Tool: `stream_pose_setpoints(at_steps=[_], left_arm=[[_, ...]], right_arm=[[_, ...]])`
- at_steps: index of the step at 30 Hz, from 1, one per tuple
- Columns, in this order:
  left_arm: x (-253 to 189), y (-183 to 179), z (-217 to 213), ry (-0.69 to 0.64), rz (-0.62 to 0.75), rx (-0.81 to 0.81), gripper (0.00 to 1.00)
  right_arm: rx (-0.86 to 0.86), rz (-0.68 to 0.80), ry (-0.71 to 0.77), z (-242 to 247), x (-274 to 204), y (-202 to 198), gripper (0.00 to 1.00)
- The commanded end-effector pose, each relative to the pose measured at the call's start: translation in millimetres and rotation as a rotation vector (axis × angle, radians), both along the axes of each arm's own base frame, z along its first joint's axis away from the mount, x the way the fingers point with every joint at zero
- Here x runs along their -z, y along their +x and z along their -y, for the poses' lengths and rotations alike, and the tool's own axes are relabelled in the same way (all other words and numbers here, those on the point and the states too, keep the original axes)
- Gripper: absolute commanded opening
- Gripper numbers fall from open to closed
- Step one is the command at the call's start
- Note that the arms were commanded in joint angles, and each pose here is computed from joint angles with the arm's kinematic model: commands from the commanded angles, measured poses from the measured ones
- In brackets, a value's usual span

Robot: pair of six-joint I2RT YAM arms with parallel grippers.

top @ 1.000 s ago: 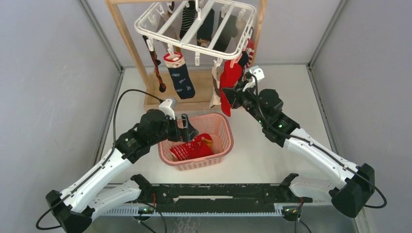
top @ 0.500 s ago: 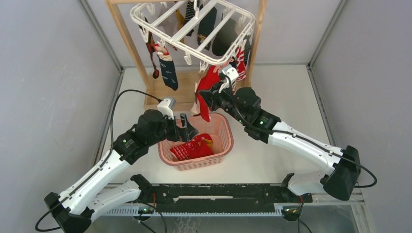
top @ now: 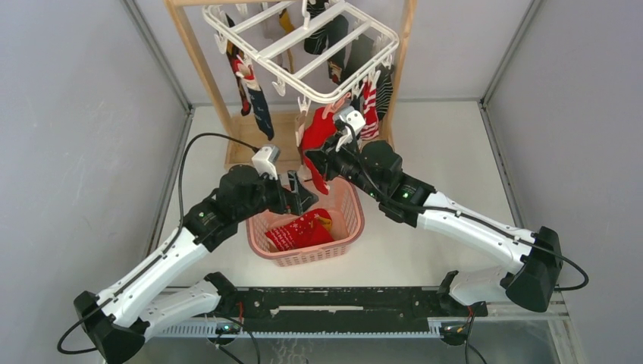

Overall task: Remove the socks clipped to the hanger
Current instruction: Remove the sock from the hanger.

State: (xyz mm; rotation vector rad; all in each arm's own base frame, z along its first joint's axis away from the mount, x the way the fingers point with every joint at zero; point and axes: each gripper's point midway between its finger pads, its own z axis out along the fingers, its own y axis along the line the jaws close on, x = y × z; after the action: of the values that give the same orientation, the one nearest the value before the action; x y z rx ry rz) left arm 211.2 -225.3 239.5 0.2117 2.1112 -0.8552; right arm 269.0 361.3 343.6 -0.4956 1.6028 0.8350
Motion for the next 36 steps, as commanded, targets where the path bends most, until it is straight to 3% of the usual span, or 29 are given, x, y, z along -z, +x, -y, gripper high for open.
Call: stream_pose_setpoints(at_steps=[1,26,29,36], left_arm=[[-51,10,24,-0.127,0.124,0.051,1.0],[-40,28,45,-0.151,0.18,0.058,1.0],[-40,29,48,-0.152,0.191,0.069,0.91],[-39,26,56,-0.153,0.181,0.109,0.56]], right_arm=[[-0.057,0.012,0.112,-2,-42,-17,0.09],[-0.138,-0.036,0.16,-6,-52,-35,0.08],[-0.139,-0.038,0.16,-5,-52,-36,0.08],[-0.13,-0.053,0.147,-5,-46,-32,0.08]])
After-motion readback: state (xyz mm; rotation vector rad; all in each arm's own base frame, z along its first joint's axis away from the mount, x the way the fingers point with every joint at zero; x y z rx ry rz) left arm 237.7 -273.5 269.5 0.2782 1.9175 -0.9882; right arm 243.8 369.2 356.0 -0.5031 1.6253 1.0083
